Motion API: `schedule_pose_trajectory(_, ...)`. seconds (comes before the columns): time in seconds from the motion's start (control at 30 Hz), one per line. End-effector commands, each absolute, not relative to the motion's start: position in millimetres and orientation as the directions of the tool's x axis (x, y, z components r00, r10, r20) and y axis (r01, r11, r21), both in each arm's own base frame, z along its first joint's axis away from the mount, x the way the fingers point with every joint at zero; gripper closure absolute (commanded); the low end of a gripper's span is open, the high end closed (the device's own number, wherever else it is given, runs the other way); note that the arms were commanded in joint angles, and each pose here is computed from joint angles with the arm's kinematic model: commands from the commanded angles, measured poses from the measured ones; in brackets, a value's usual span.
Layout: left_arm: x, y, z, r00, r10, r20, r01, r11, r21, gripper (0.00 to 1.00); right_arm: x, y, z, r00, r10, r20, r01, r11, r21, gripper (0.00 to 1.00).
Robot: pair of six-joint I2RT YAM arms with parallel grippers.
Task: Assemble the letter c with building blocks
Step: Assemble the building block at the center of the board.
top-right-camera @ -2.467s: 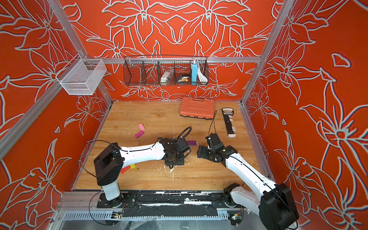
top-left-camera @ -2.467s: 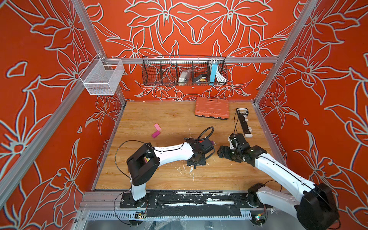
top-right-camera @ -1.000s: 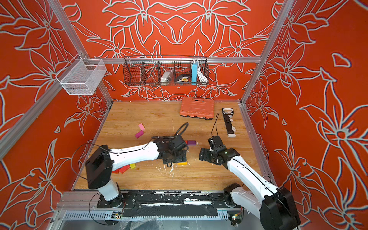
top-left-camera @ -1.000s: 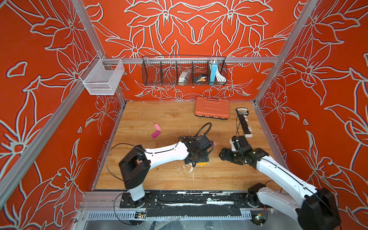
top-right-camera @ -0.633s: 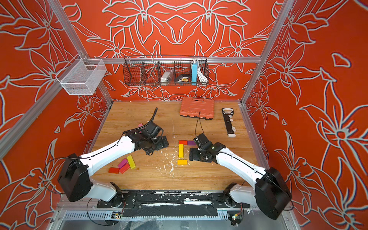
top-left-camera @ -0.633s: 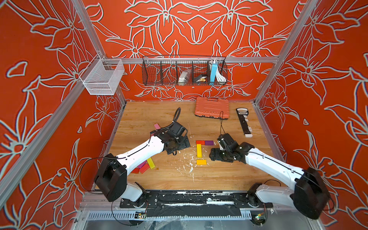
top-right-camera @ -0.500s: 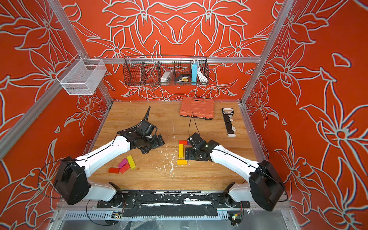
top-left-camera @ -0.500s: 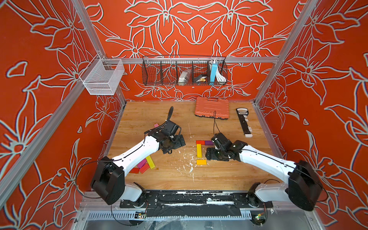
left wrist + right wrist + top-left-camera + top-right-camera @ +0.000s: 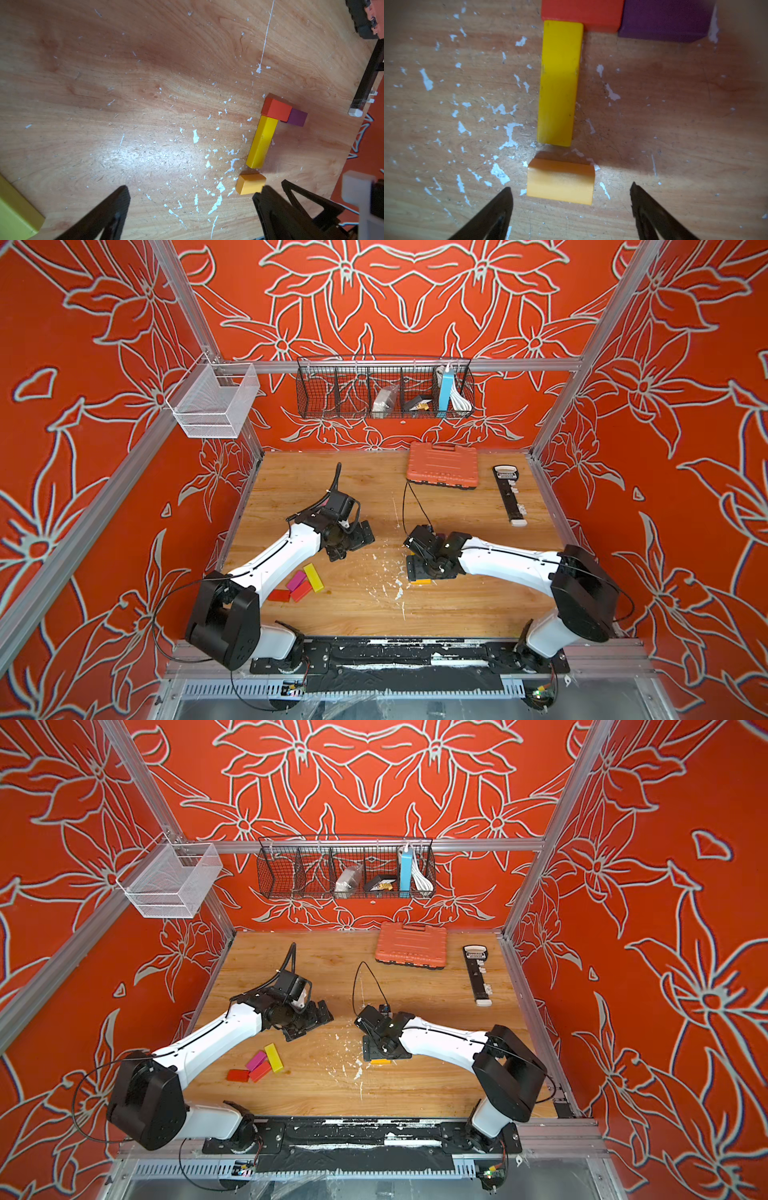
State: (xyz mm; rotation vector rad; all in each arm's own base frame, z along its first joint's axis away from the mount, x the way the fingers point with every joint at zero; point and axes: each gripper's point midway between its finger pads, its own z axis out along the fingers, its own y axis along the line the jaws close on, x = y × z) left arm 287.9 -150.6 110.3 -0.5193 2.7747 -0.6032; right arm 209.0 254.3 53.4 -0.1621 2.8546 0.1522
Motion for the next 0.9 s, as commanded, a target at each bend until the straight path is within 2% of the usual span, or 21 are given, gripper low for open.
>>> schedule_pose_trajectory(0.0,288.3,-151.3,112.0,-0.909,-0.380,-0.172,-0.267,0.847,-0.460,0.01,210.7,251.4,52.5,-0.955,-0.077,-0.288,-0.092,0.995,0.039,0.09)
schedule_pose_trajectory(0.27,290.2,-152.2,112.0,-0.909,-0.380,-0.171,-0.265,0.844,-0.467,0.01,206.1,262.4,45.1,-0.955,-0.110,-0.276,-0.117,0.993,0.008,0.08)
schedule_pose_trajectory(0.57,291.4,-152.8,111.1,-0.910,-0.379,-0.167,-0.265,0.843,-0.469,0.01,201.7,268.3,35.0,-0.965,-0.116,-0.237,-0.121,0.993,0.004,0.18)
schedule_pose_trajectory(0.87,290.8,-152.4,109.1,-0.914,-0.372,-0.164,-0.260,0.845,-0.468,0.01,195.2,268.1,23.7,-0.971,-0.102,-0.216,-0.101,0.995,-0.016,0.21)
